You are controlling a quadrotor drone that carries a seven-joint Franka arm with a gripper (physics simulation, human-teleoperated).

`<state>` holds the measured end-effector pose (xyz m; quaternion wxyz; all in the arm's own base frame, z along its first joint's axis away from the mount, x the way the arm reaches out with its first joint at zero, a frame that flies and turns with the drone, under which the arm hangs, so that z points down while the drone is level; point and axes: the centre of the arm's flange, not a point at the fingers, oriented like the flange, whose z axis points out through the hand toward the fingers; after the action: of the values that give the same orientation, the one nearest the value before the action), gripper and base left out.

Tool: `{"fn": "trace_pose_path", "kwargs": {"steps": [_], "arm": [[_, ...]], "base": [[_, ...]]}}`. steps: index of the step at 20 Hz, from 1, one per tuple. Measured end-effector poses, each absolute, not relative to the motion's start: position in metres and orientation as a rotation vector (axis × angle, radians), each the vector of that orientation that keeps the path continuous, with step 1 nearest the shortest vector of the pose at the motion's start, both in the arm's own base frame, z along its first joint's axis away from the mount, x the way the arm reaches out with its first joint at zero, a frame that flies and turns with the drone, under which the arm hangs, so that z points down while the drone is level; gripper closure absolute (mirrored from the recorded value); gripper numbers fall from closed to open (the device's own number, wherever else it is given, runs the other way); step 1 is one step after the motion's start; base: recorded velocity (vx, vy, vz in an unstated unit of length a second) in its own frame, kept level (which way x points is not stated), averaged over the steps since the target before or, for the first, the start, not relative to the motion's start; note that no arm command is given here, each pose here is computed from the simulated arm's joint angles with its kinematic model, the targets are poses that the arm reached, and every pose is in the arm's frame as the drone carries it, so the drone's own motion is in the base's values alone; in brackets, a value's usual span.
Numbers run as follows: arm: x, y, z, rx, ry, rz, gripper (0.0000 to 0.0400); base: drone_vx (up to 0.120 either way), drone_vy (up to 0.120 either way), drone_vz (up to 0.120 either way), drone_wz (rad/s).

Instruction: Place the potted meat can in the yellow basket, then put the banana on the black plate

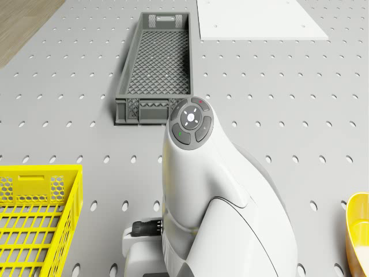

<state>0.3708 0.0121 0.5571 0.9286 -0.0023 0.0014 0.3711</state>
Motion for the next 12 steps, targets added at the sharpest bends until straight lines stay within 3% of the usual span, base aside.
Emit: {"fn": "trace_pose_path", "kwargs": {"steps": [12], "arm": [[0.3708,0.0121,0.557,-0.005,0.003,0.76,0.0207]], "base": [[-0.12,0.117,0.0,0.0]]}}
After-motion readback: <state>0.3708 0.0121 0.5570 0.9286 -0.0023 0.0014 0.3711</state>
